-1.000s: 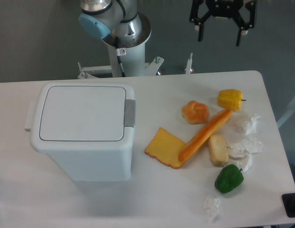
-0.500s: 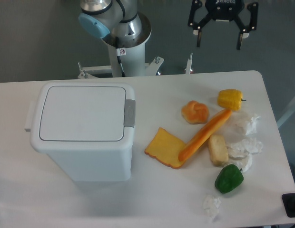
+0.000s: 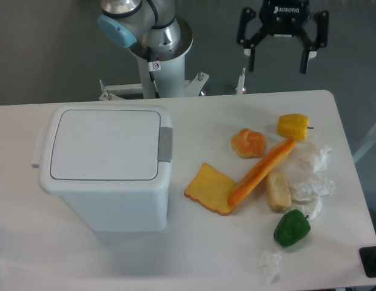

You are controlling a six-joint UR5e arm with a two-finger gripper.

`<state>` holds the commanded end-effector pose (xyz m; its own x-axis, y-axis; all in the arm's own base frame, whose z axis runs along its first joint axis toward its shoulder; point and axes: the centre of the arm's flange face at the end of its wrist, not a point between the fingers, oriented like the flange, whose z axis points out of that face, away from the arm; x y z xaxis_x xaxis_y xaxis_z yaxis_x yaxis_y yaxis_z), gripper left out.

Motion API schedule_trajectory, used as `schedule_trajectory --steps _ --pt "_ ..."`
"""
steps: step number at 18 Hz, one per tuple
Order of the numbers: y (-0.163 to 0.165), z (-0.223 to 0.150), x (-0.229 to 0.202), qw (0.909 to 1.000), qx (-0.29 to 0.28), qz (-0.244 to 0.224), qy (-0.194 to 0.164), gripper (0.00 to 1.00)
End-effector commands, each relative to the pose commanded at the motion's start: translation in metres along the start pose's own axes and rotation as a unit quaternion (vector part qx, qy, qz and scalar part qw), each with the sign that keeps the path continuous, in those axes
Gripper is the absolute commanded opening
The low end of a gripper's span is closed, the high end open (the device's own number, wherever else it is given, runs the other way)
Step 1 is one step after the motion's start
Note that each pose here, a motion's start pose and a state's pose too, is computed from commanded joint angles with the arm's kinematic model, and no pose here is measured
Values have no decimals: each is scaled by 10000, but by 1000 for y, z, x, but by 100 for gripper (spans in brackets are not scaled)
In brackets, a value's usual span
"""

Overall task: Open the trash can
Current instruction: 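Lower the open gripper toward the trash can's grey lid button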

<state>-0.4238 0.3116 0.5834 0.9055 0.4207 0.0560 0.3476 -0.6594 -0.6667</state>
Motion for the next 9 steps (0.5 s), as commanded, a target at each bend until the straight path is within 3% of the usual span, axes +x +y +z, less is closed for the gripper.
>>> schedule_trajectory --steps 2,9 --pt "-4 2 4 10000 -3 -27 31 100" --pt "-7 11 4 9968 60 -774 203 100"
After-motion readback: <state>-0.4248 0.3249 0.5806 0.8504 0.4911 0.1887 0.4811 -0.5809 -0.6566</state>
